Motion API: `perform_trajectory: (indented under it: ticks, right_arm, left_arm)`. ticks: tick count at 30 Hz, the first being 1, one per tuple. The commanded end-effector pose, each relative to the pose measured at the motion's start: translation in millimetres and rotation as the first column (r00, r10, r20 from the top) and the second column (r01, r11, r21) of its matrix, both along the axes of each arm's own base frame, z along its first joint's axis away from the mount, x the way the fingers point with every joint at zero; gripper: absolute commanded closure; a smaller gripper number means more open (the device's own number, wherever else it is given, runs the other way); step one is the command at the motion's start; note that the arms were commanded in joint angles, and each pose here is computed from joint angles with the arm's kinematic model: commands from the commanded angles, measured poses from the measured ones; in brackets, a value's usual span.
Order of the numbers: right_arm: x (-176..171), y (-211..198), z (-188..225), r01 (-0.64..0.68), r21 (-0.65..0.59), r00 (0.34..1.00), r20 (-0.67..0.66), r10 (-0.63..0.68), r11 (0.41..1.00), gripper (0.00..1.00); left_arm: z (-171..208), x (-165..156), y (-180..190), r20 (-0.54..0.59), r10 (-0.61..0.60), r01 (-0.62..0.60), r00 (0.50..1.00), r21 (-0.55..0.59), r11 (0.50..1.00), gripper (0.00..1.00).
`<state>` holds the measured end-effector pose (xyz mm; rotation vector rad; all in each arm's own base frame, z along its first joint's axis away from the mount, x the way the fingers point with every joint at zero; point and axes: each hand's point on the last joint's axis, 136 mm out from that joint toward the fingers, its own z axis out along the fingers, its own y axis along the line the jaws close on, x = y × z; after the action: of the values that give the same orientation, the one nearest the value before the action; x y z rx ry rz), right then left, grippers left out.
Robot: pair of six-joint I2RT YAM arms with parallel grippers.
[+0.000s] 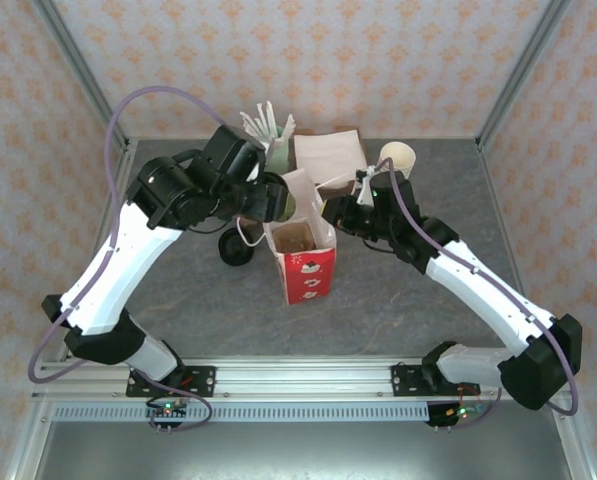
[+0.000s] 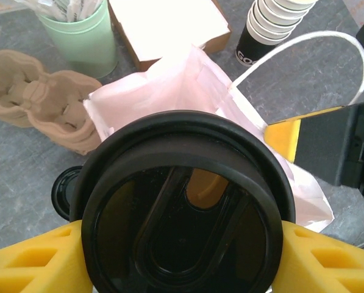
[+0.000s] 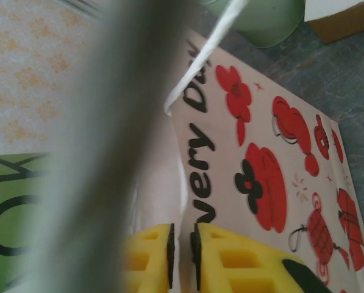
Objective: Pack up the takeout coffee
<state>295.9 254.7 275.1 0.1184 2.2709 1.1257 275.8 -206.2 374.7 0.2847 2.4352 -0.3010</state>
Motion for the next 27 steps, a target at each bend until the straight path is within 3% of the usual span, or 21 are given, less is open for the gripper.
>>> perform_trajectory:
  ticks: [1,4,8,11,15,21,27]
  right_arm:
    - [1,-5,7,0.032,0.002,0.999,0.038,-0.032,0.999,0.66]
    - [-3,-17,17,0.051,-0.046,0.996,0.074,-0.047,0.998,0.47]
    - [-4,-27,23,0.047,-0.120,0.994,0.108,-0.034,0.992,0.39]
    - [-1,-40,26,0.046,-0.149,0.992,0.123,-0.028,0.988,0.37]
    - [6,-51,35,-0.021,-0.090,0.992,0.121,0.032,0.996,0.36]
    - [-2,-28,34,-0.261,-0.097,0.958,0.093,0.269,0.961,0.38]
    - [-5,-17,32,-0.364,-0.093,0.928,0.051,0.370,0.927,0.37]
  left_arm:
    - [8,5,-7,0.026,-0.027,0.027,0.999,-0.013,1.000,0.39]
    - [4,10,-10,0.013,-0.028,0.027,1.000,0.009,1.000,0.39]
    - [-2,14,-19,-0.017,-0.043,0.043,0.999,0.013,0.999,0.39]
    - [-7,19,-19,-0.023,-0.040,0.041,0.999,0.033,0.999,0.39]
    - [-17,27,-24,-0.044,-0.039,0.041,0.998,0.049,0.998,0.39]
    - [-45,36,-35,-0.126,-0.052,0.066,0.991,0.106,0.992,0.39]
    - [-59,44,-30,-0.195,-0.015,0.053,0.981,0.193,0.980,0.39]
